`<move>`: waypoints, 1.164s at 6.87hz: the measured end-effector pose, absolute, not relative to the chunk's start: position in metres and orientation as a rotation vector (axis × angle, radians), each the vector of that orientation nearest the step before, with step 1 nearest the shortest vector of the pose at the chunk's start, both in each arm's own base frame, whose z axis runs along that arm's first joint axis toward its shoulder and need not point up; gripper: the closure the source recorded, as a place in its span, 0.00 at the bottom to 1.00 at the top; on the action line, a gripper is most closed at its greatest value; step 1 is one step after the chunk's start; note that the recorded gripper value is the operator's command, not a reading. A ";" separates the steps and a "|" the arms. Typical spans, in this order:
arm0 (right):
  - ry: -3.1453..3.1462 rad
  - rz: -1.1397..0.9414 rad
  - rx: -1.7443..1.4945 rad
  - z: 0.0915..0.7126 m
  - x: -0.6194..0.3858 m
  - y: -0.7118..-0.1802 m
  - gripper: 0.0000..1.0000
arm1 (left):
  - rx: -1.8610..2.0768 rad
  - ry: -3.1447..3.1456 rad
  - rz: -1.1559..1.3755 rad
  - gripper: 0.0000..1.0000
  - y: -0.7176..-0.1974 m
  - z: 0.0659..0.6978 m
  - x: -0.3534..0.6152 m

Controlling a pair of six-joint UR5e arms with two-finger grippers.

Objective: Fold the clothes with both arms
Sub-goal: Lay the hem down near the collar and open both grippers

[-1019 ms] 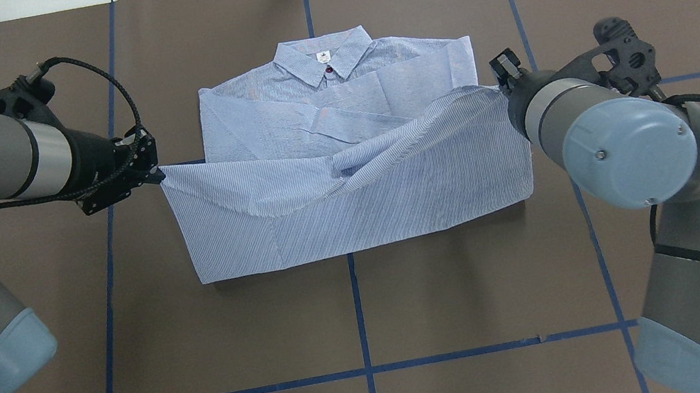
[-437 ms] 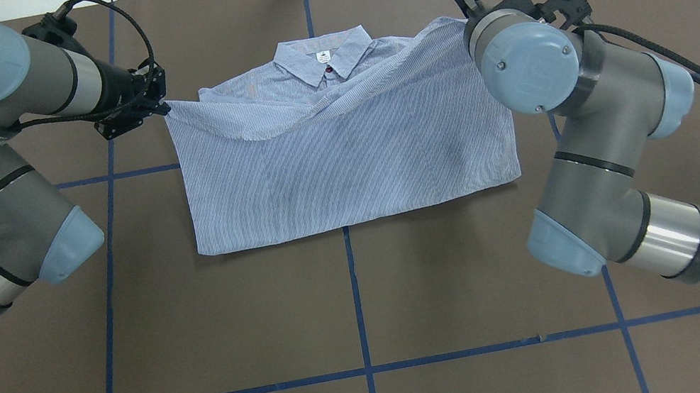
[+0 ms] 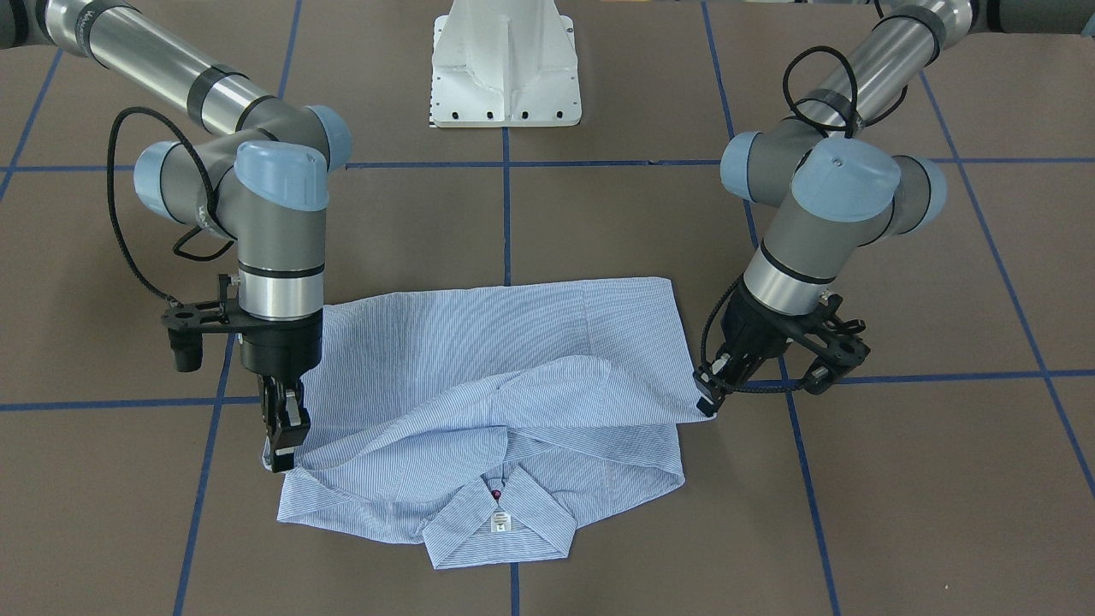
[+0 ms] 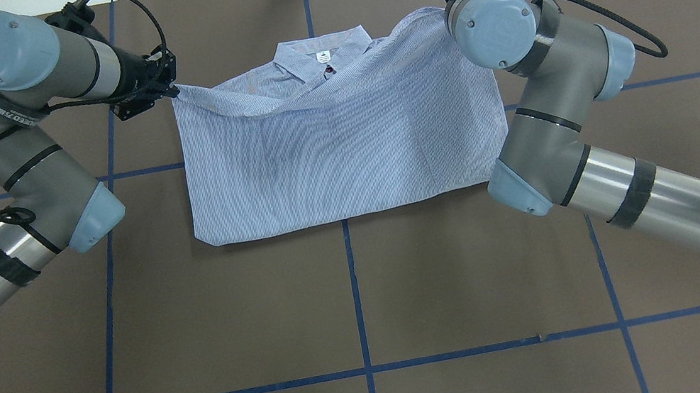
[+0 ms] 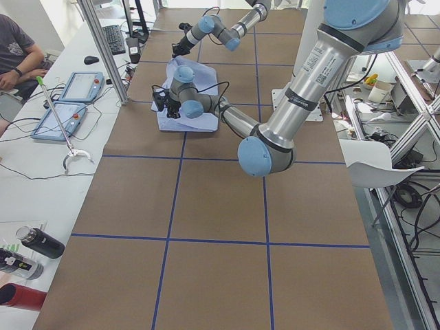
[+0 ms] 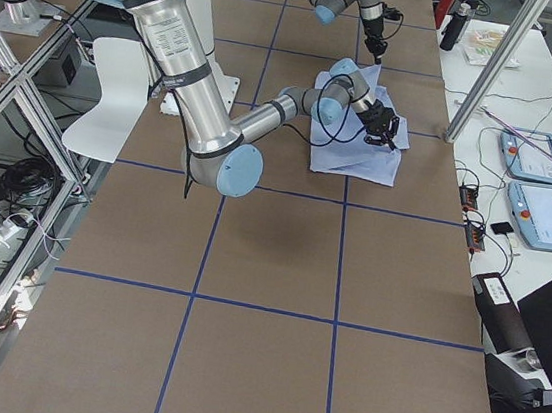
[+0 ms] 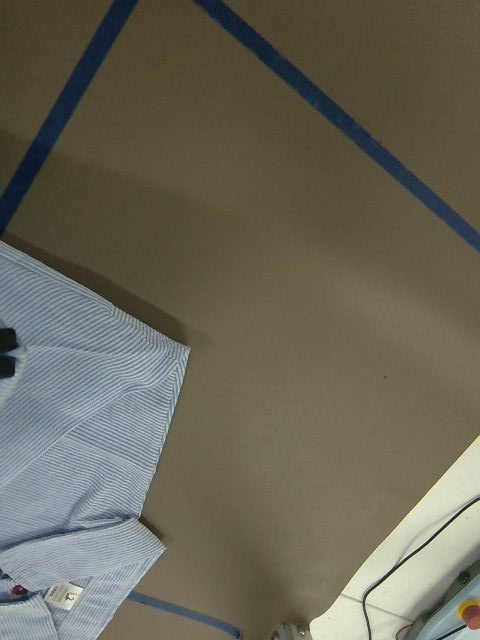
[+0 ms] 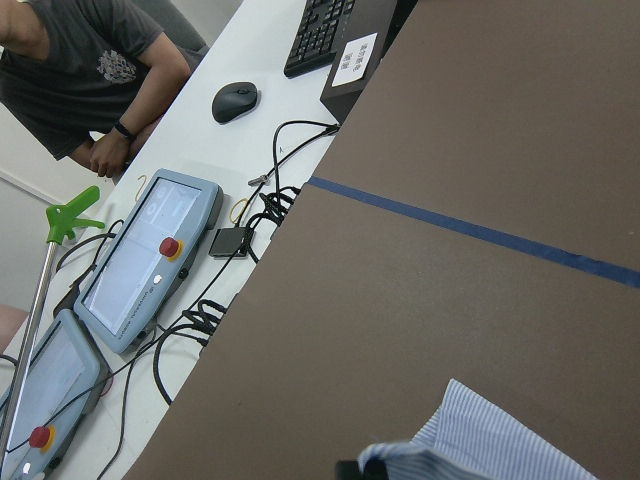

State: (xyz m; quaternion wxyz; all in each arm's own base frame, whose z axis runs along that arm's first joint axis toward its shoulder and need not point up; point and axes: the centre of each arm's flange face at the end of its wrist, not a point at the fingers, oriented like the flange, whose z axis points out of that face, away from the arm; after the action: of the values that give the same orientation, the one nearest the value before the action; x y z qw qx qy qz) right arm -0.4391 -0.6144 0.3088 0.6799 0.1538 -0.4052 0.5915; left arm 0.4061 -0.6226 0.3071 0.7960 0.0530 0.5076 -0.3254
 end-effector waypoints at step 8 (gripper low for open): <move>-0.831 1.309 0.244 0.342 -0.468 -0.677 0.65 | 0.201 1.045 -0.713 0.67 -0.677 0.363 0.449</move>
State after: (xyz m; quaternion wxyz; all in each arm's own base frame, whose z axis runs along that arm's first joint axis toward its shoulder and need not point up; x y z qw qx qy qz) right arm -0.4681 -0.6772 0.3419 0.7077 0.1101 -0.3739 0.5892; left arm 0.4493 -0.6774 0.3628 0.8019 0.0939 0.4874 -0.3327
